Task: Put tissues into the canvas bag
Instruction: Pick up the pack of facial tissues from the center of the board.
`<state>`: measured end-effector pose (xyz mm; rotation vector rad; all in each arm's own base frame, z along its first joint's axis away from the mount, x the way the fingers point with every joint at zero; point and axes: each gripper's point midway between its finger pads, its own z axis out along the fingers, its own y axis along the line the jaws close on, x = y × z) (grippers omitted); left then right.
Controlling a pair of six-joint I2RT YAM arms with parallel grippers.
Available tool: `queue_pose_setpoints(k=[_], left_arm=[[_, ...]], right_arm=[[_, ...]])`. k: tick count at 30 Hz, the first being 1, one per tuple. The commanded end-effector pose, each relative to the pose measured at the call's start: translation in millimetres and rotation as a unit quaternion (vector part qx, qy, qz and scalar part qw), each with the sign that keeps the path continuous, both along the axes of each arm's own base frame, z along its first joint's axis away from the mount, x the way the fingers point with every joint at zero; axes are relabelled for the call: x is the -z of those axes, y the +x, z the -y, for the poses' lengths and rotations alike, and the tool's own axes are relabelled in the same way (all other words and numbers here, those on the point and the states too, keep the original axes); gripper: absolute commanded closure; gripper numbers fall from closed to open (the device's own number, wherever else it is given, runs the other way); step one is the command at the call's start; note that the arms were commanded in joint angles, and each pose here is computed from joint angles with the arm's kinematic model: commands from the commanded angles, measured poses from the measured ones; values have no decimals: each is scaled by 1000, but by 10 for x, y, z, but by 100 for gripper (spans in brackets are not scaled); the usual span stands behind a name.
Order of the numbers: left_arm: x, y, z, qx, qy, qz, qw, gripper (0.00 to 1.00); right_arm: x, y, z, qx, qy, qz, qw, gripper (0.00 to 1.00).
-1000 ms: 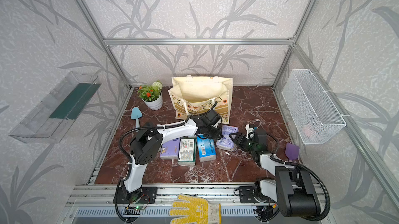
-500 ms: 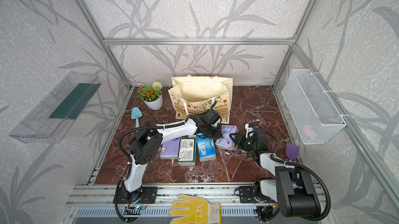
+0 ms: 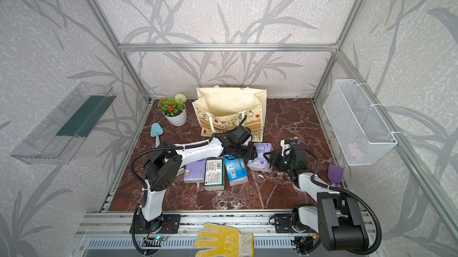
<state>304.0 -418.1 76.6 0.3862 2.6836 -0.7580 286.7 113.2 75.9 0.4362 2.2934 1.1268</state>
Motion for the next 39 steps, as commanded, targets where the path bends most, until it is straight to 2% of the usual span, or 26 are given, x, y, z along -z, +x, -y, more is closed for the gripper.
queue_pose_setpoints(k=[1, 6, 14, 27, 39], left_arm=[[-292, 26, -13, -3, -18, 31, 999, 25], [-436, 29, -7, 2, -29, 49, 998, 18], [-465, -47, 53, 8, -41, 52, 998, 13], [-495, -141, 215, 29, -38, 58, 997, 13], [-747, -133, 234, 59, -26, 111, 992, 13]], right_arm=[[-168, 77, 25, -6, -11, 25, 1000, 60], [-229, 105, 127, 8, -5, 31, 999, 60], [-296, 87, 228, 17, -7, 34, 999, 60], [-374, 32, 433, 47, -7, 34, 998, 61], [-433, 37, 452, 44, -12, 48, 998, 61]])
